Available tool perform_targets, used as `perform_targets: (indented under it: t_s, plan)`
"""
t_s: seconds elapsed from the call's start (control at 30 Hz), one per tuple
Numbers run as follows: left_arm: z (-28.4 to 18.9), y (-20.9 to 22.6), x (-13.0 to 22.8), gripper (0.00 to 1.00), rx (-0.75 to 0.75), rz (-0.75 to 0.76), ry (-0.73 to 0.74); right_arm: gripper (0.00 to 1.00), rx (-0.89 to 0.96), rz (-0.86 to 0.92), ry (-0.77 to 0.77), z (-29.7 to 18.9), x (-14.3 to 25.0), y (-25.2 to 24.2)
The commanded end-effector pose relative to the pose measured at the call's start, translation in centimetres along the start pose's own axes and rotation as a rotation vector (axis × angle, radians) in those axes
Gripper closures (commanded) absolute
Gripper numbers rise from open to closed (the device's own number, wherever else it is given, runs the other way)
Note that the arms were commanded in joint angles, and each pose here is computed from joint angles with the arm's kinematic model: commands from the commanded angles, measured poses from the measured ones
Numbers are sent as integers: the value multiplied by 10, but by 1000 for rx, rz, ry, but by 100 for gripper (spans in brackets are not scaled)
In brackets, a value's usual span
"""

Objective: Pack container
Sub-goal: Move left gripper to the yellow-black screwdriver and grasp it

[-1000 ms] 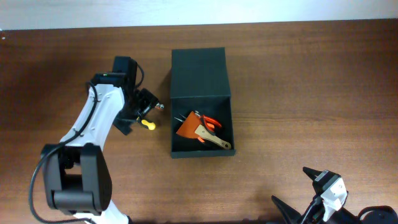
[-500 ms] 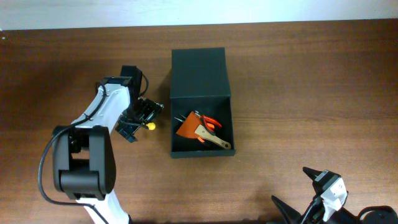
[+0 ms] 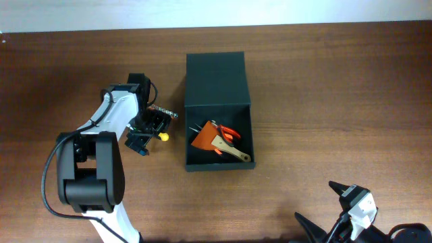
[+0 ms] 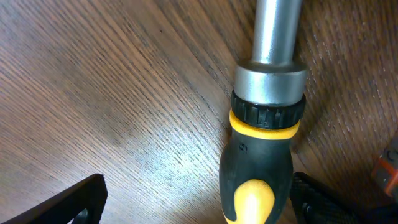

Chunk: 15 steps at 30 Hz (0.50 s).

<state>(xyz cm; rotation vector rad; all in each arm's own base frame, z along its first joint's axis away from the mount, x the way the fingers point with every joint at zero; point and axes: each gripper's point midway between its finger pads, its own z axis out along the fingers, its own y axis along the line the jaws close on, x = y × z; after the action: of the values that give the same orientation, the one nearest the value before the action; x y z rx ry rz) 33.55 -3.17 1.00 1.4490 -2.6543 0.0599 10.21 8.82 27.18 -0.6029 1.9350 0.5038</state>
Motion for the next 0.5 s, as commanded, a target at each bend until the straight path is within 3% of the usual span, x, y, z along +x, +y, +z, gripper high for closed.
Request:
perform_targets:
  t_s: [0.0,0.07,0.17,0.3,0.47]
  plan:
    - [7,3,-1,5,-18,-52,10,1,-9,0,-5,0,0,1]
    - [9,4,-1,5,-23,-55,12,1,-9,0,-5,0,0,1]
    - [13,5,-1,16,-33,-56,19,1,-9,0,-5,0,0,1]
    - [17,6,0,22,-43,-57,29,1,-9,0,-5,0,0,1]
    - [17,6,0,51,-43,-57,29,1,-9,0,-5,0,0,1]
